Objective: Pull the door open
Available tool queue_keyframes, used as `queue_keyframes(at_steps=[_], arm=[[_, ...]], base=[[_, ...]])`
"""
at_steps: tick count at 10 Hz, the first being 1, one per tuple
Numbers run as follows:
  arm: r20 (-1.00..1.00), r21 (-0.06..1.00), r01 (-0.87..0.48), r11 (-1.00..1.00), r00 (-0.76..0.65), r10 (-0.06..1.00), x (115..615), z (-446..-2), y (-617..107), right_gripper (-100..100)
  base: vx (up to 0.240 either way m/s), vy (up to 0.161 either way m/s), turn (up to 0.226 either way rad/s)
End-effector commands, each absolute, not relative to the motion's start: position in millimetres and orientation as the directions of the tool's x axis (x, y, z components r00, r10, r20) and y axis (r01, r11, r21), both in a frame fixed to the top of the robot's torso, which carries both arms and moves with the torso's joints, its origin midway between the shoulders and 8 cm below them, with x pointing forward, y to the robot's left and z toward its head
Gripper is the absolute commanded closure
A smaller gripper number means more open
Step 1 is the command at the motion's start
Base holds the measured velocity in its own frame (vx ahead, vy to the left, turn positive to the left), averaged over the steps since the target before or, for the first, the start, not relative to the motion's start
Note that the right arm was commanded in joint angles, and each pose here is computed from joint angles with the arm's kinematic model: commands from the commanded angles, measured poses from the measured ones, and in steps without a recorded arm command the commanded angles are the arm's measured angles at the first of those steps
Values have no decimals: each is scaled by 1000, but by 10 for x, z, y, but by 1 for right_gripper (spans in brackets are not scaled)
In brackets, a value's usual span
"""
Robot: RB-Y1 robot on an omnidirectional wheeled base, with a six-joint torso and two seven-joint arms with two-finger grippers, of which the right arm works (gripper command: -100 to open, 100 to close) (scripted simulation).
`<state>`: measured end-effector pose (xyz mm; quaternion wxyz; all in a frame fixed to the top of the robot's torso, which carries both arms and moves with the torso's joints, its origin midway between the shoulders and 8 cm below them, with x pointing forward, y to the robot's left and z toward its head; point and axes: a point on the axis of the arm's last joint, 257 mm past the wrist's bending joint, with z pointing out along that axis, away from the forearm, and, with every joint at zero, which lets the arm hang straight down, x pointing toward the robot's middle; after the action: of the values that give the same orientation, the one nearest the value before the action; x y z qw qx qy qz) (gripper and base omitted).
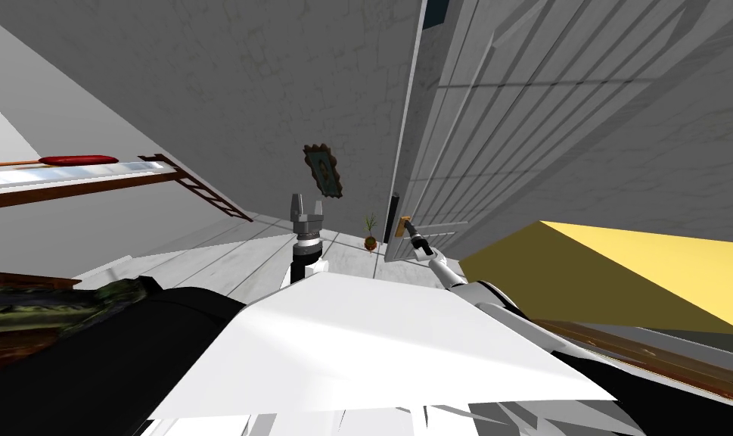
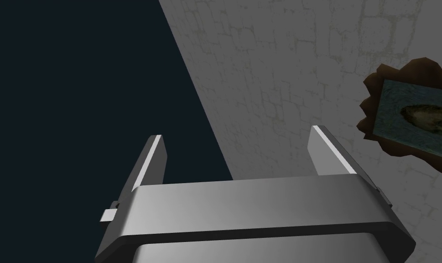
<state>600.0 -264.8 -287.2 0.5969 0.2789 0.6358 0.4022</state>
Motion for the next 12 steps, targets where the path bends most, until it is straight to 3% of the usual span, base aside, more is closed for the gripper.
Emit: queue_keyframes(at_steps=[1,12], arm=[[-475,879,-119,461,-142,869,5997,-2878,-2587,100],[-165,985,-66,157,-146,975,6021,-2864,-2601,100]], base=[[-37,-33,50],[-39,-31,49]])
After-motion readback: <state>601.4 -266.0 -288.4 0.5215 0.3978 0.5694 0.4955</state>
